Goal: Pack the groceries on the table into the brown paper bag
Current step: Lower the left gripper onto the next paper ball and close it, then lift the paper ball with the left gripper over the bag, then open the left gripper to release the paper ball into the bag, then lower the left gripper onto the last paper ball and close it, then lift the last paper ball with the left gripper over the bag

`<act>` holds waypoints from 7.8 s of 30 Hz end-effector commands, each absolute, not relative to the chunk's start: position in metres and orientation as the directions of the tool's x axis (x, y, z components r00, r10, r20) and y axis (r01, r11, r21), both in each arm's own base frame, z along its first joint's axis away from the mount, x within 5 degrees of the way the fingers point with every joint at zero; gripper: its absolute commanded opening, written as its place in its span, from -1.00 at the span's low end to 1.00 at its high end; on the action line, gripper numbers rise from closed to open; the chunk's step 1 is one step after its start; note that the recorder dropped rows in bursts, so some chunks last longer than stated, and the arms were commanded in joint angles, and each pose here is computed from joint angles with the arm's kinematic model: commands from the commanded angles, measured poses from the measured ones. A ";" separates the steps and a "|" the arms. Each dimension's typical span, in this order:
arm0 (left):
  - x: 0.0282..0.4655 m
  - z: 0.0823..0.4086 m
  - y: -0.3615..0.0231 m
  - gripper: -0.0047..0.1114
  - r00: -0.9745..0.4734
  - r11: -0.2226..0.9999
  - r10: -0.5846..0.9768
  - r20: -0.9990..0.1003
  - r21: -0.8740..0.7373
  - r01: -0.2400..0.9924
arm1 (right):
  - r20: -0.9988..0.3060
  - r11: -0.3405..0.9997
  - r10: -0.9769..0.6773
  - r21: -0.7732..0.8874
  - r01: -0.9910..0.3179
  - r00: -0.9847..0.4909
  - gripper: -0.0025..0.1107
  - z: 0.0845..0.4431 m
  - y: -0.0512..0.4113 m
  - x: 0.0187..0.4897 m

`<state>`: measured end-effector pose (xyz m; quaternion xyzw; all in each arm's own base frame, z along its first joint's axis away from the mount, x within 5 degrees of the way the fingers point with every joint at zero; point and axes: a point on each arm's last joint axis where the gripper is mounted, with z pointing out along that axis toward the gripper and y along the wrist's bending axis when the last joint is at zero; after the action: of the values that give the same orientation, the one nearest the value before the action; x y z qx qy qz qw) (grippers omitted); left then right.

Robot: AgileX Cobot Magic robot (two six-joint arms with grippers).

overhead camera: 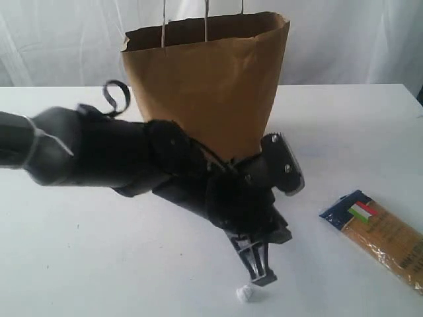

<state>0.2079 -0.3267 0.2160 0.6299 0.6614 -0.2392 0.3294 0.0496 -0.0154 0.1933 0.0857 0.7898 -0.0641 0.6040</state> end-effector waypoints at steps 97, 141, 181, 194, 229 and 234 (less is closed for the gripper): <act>0.286 0.394 -0.165 -0.92 -0.301 0.485 0.347 -0.888 -0.104 0.868 | -0.968 0.978 0.051 -0.002 0.210 -0.247 -0.96 0.192 -0.015 0.050; 0.129 0.183 -0.288 -0.65 0.027 -0.055 0.786 -0.618 -0.027 0.998 | -0.968 0.976 0.071 0.018 0.215 -0.243 -0.96 0.192 -0.015 0.050; 0.157 0.158 -0.294 0.09 -0.087 0.187 0.785 -0.614 0.102 0.977 | -0.968 0.976 0.071 0.018 0.215 -0.243 -0.96 0.192 -0.015 0.050; 0.164 0.138 -0.300 0.09 -0.066 0.179 0.813 -0.579 0.141 0.974 | -0.968 0.976 0.071 0.018 0.215 -0.243 -0.96 0.192 -0.015 0.050; 0.206 0.374 -0.142 -0.92 0.045 0.796 0.277 -0.960 0.255 0.549 | -0.968 0.976 0.071 0.018 0.215 -0.243 -0.96 0.192 -0.015 0.050; 0.249 0.371 -0.090 -0.92 -0.042 0.718 0.092 -0.995 0.037 0.695 | -0.968 0.976 0.071 0.018 0.215 -0.243 -0.96 0.192 -0.015 0.050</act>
<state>0.2374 -0.1007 0.3695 0.2969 0.6849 -0.1934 0.6367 0.0496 -0.0154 0.1933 0.0937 0.7889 -0.0580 0.6046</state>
